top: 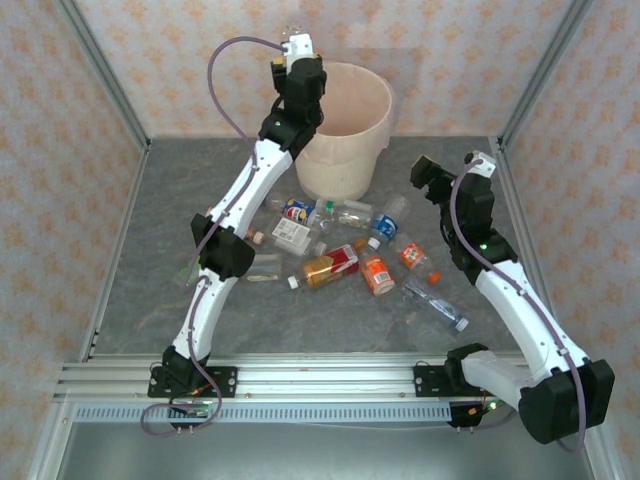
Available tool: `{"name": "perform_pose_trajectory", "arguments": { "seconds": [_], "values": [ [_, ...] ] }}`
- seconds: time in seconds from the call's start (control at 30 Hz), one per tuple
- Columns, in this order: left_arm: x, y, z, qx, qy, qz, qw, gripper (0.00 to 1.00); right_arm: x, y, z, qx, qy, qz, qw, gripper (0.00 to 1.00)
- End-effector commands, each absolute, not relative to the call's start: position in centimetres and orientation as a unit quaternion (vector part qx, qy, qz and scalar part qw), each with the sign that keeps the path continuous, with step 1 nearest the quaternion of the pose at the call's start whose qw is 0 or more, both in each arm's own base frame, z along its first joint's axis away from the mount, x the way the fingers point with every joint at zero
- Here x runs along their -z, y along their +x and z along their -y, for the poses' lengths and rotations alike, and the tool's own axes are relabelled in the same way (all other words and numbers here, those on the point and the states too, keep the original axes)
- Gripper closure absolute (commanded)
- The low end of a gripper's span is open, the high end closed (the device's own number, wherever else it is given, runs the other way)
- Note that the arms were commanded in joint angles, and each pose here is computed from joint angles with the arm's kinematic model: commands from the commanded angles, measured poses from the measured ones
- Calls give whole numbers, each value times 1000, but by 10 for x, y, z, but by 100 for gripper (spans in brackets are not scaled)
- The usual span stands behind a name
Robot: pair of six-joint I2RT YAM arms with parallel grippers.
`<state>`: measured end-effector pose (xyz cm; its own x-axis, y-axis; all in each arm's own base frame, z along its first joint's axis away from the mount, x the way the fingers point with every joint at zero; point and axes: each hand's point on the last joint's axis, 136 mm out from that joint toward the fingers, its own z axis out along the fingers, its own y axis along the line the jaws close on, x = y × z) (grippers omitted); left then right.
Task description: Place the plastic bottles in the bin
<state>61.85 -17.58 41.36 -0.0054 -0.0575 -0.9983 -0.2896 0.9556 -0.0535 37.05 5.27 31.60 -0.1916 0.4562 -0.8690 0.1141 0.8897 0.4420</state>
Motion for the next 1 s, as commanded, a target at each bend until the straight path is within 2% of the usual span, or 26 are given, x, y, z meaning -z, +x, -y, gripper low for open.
{"name": "perform_pose_trajectory", "arguments": {
  "seconds": [0.0, 0.13, 0.2, 0.53, 0.67, 0.77, 0.97],
  "values": [
    [-428, 603, 173, -78, -130, -710, 688, 23, -309, 373, -47, -122, 196, -767, 598, 1],
    [-439, 590, 170, -53, -132, -721, 678, 4, -300, 374, -46, -115, 203, -774, 588, 1],
    [-444, 583, 170, -32, -129, -729, 672, 0, -297, 375, -46, -114, 204, -777, 585, 1],
    [-475, 537, 175, 89, -112, -754, 641, 0, -277, 370, -43, -94, 206, -798, 559, 1],
    [-487, 508, 169, 132, -114, -734, 657, 0, -260, 364, -41, -82, 205, -816, 534, 1],
    [-484, 481, 153, 145, -136, -716, 669, 0, -247, 358, -41, -78, 204, -831, 511, 1],
    [-456, 435, 132, 152, -149, -731, 649, 0, -218, 339, -39, -67, 215, -861, 455, 1]
  ]
}}
